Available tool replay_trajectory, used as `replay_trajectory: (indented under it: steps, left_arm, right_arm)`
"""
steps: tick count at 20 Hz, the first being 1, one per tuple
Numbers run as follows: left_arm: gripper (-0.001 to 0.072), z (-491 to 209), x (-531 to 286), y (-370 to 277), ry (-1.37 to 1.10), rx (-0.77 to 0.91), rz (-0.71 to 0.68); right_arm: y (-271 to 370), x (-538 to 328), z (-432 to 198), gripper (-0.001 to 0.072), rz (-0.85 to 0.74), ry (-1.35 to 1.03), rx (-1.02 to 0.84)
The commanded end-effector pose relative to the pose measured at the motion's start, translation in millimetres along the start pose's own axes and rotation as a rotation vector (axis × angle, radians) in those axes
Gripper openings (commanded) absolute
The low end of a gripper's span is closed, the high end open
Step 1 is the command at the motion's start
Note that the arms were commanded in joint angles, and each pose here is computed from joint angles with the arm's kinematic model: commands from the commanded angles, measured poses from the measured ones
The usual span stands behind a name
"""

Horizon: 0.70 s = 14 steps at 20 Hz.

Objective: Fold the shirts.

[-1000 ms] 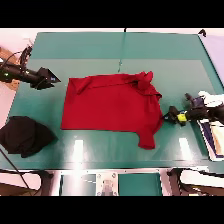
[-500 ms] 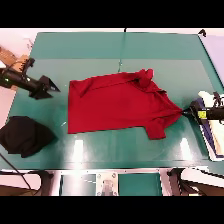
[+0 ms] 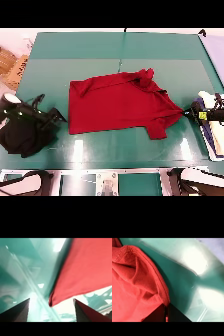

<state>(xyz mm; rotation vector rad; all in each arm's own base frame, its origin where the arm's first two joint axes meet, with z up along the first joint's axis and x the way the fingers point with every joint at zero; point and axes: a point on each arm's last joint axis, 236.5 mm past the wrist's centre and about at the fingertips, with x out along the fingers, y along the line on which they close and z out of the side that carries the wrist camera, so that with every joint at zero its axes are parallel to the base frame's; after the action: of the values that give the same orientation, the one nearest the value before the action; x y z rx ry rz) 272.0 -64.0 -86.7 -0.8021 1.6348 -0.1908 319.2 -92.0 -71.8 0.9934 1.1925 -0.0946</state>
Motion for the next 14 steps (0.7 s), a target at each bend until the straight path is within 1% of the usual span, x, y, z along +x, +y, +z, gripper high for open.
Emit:
replay_trajectory:
  steps: [1,4,6,7,8,9,11,12,14]
  left_arm:
    - [0.0616,-7,31,-4,-0.065,-0.062,-0.124]
    - [0.0616,-21,49,-7,-0.06,-0.097,-0.192]
    - [0.0616,-37,65,-6,-0.027,-0.083,-0.168]
    - [0.0599,-42,72,-7,-0.019,-0.064,-0.15]
    - [0.0457,-41,75,-10,-0.026,-0.033,-0.138]
    - [0.037,-37,75,-13,-0.038,-0.001,-0.134]
    - [0.0104,-23,66,-23,-0.072,0.051,-0.14]
    - [0.002,-16,59,-31,-0.08,0.081,-0.15]
    - [0.0019,-1,42,-49,-0.098,0.151,-0.16]
  right_arm:
    - [0,0,1,0.0014,0.001,-0.004,0.0]
    - [0,0,1,0.0014,0.001,-0.004,0.0]
    - [0,0,1,0.0014,0.001,-0.004,0.001]
    - [0,0,1,0.0015,0.001,-0.004,0.001]
    - [0,0,1,0.0014,0.002,-0.003,0.001]
    - [0,0,0,0.0014,0.002,-0.001,0.001]
    - [2,0,-4,0.0014,0.008,0.014,0.001]
    - [4,0,-4,0.0014,0.015,0.017,0.003]
    - [16,0,-4,0.0014,0.059,0.018,0.007]
